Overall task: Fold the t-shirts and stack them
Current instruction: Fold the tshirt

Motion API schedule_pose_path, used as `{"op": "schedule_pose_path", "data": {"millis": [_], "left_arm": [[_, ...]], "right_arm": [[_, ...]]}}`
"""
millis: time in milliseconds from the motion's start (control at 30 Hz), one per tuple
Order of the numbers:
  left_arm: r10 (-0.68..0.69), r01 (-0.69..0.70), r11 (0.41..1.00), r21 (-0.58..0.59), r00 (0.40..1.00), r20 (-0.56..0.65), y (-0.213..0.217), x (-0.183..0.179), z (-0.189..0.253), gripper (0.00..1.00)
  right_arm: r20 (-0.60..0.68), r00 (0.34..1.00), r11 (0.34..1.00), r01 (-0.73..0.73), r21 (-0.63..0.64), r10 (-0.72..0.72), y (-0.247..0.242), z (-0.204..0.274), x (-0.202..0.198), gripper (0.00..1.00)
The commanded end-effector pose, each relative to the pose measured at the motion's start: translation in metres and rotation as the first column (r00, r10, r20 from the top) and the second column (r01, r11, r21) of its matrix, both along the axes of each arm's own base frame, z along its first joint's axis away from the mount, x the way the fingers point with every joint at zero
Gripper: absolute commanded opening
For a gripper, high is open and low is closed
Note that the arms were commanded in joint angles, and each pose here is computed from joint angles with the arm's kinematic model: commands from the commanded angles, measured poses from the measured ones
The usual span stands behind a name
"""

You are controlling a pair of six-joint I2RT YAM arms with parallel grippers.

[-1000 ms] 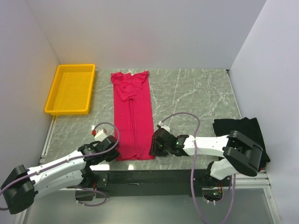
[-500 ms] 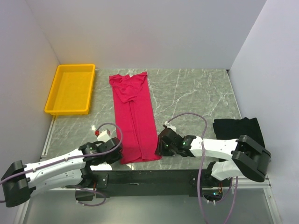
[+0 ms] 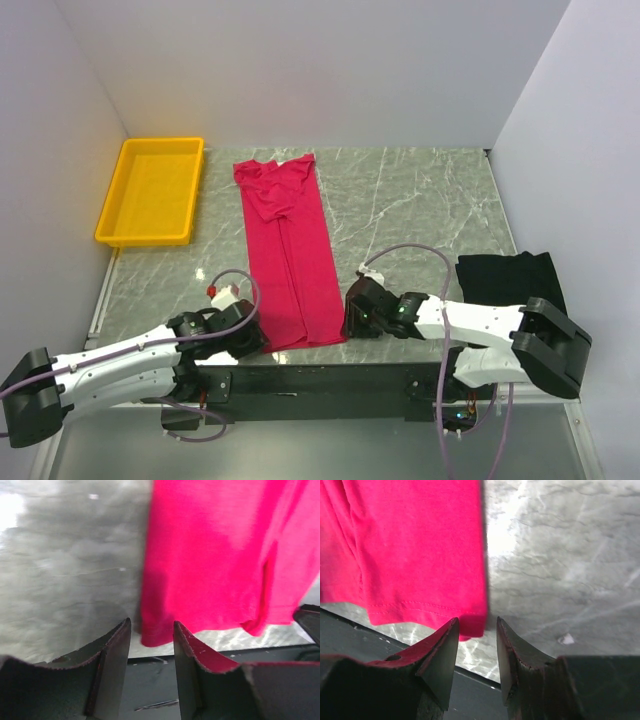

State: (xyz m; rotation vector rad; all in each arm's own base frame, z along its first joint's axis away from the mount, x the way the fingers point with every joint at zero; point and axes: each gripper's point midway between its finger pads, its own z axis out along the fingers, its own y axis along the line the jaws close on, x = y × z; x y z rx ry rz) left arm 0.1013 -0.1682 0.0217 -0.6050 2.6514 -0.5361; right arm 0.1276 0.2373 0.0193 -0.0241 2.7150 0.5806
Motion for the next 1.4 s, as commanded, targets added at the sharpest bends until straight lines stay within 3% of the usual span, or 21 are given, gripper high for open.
{"op": "schedule_pose_path", "data": {"millis": [0, 200, 700, 1367], "left_arm": [[-0.029, 0.031, 0.997, -0.075, 0.999, 0.020, -0.018, 0.003, 0.006, 0.46], [-0.032, 0.032, 0.997, -0.075, 0.999, -0.003, -0.019, 0.000, -0.002, 0.42], [-0.063, 0.060, 0.997, -0.053, 0.996, -0.056, -0.022, -0.015, -0.016, 0.21], [-0.076, 0.072, 0.996, -0.058, 0.995, -0.063, -0.029, -0.027, -0.015, 0.10]], "right_arm": [[0.029, 0.999, 0.999, 0.019, -0.034, -0.018, -0.013, 0.003, 0.003, 0.44], [0.021, 1.000, 0.999, 0.024, -0.024, -0.023, -0.015, 0.002, 0.004, 0.44], [-0.038, 0.999, 1.000, -0.002, -0.013, 0.002, -0.009, -0.016, -0.007, 0.43], [-0.042, 0.999, 1.000, -0.001, 0.018, 0.002, -0.013, -0.019, -0.016, 0.41]]}}
